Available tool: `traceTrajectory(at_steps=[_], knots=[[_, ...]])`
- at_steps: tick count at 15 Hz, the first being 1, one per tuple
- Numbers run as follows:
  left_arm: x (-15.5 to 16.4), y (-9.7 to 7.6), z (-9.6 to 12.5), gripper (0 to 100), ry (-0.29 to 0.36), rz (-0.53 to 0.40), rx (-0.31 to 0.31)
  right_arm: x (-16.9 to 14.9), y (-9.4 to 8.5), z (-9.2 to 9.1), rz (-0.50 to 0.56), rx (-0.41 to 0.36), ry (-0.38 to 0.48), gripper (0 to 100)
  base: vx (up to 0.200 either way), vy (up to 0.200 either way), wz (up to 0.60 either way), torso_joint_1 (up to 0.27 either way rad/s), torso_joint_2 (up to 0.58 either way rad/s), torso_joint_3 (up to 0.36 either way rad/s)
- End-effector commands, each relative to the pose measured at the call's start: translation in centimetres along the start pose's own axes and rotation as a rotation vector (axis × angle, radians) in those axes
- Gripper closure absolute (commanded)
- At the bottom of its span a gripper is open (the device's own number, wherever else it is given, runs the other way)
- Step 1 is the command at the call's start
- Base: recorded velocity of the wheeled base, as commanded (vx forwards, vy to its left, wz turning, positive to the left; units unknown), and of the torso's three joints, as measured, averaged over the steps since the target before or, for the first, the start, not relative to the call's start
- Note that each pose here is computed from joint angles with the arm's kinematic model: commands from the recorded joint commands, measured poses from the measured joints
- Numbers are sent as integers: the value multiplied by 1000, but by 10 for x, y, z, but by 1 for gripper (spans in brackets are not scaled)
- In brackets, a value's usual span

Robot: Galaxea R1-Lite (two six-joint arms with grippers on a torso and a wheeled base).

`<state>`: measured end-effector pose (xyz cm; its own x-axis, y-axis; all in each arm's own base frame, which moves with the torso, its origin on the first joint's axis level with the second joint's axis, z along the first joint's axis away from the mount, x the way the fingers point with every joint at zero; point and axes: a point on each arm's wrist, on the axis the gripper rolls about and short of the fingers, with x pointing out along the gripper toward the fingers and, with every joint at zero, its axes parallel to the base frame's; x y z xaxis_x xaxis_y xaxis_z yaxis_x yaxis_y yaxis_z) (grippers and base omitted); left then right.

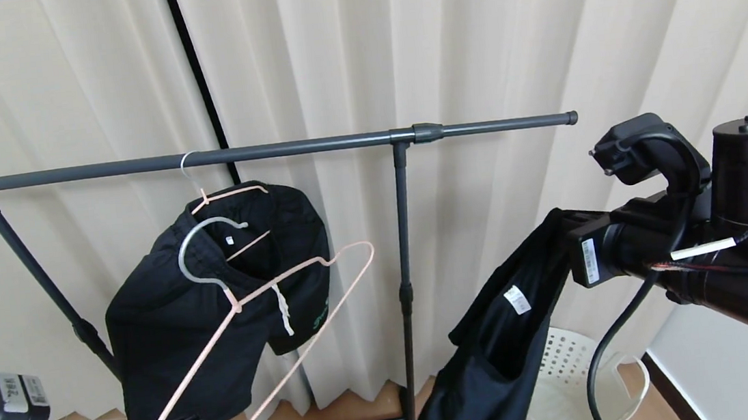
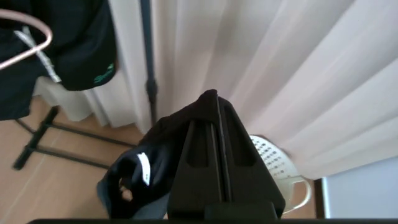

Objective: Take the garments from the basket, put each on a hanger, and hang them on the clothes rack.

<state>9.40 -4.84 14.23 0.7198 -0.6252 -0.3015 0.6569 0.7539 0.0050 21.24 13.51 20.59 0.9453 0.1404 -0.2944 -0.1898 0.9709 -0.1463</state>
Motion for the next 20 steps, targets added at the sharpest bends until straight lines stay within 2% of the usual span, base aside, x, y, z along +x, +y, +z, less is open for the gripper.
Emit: traceTrajectory(at_steps=[1,2,4,7,13,16,20], knots=[[-1,-1,-1,100,-6,-32,11,12,-4,3,-37,-18,6,100,0,0,0,0,0,0],[-1,-3,-3,100,-3,-98,19,21,-2,8,-61,-46,3,100,0,0,0,0,0,0],[2,-4,-3,100,5,-161,27,32,0,13,-79,-63,4,100,0,0,0,0,0,0],[10,-5,-4,100,23,-263,73,43,0,21,-113,-87,-3,100,0,0,0,0,0,0],[28,-12,1,100,12,-349,109,62,7,19,-149,-93,15,100,0,0,0,0,0,0],[43,-11,5,100,6,-360,115,63,11,21,-141,-93,7,100,0,0,0,0,0,0],[61,-7,10,100,-10,-358,115,54,33,20,-70,-99,-3,100,0,0,0,0,0,0]])
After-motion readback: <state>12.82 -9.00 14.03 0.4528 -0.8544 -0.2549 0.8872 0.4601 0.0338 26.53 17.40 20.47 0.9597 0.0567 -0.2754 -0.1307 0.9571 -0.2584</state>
